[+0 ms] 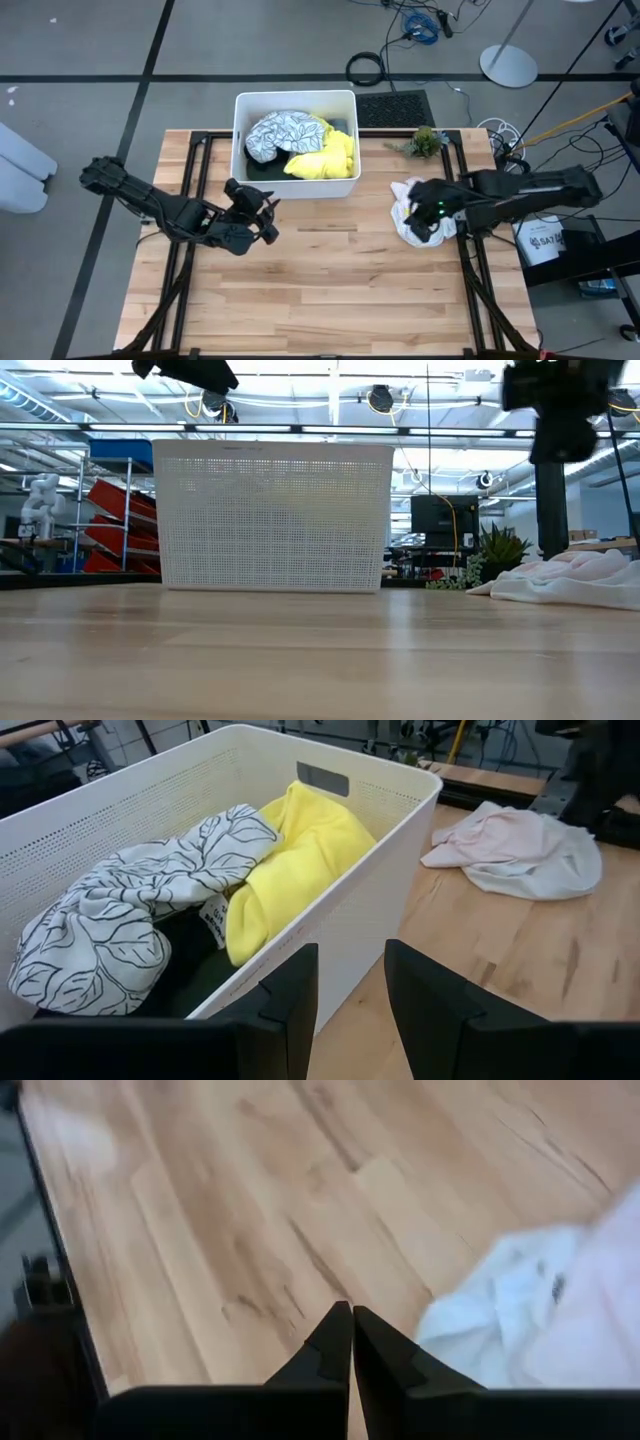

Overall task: Fold laundry
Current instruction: Fold the pink underwear

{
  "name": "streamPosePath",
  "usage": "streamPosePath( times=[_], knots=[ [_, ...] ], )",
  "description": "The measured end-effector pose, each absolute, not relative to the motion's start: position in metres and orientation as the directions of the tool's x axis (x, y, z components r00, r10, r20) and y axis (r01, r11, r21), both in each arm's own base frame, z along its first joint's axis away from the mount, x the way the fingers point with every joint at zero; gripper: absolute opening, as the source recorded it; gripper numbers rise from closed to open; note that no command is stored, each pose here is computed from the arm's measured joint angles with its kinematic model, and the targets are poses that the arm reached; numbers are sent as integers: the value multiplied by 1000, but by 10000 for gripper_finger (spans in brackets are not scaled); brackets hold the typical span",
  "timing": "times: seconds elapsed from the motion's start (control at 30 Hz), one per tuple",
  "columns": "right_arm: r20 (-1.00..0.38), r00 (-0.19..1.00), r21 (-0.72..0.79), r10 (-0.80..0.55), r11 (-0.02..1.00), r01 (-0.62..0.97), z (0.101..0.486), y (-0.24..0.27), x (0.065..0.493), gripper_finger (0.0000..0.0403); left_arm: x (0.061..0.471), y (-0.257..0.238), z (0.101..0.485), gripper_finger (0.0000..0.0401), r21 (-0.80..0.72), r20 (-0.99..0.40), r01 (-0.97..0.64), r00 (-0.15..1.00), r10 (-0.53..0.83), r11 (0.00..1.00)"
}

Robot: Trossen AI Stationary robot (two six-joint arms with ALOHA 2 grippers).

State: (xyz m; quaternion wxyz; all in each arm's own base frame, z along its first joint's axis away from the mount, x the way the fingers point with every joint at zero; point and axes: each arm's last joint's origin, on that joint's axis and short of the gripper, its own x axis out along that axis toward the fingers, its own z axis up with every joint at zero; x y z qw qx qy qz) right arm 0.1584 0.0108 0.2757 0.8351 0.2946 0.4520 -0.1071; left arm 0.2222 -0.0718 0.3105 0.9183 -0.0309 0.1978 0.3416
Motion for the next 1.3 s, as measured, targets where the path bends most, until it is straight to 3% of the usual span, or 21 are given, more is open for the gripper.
streamPosePath(
  times=[0.2, 0.33, 0.47, 0.67, 0.87, 0.97, 1.17, 1.3],
  knots=[
    [-825, 564, 423, -13, 647, 634, 255, -1, 122, 6, 234, -66, 305, 127, 74, -383, -672, 663, 643, 737],
    [-916, 387, 267, -108, 556, 787, 247, -10, 103, 31, 244, -61, 303, 127, 45, -385, -678, 666, 639, 734],
    [-958, 258, 165, -129, 489, 856, 242, -15, 95, 70, 261, -59, 297, 127, 27, -487, -501, 750, 449, 865],
    [-945, 227, 88, -236, 485, 870, 239, -28, 103, 142, 300, -53, 285, 127, -4, -446, -349, 839, 311, 937],
    [-967, 169, 55, -189, 494, 868, 219, -41, 116, 204, 325, -49, 270, 127, -74, -447, -126, 891, 80, 989],
    [-977, 113, 9, -179, 499, 867, 205, -49, 119, 225, 327, -48, 271, 127, -99, -440, -78, 898, 27, 992],
    [-987, 31, -48, -156, 479, 876, 191, -60, 126, 234, 318, -47, 285, 127, -109, -409, -66, 913, 16, 992],
    [-990, -5, -71, -138, 475, 877, 186, -62, 129, 208, 314, -48, 285, 127, -101, -424, -65, 906, 16, 993]
  ],
)
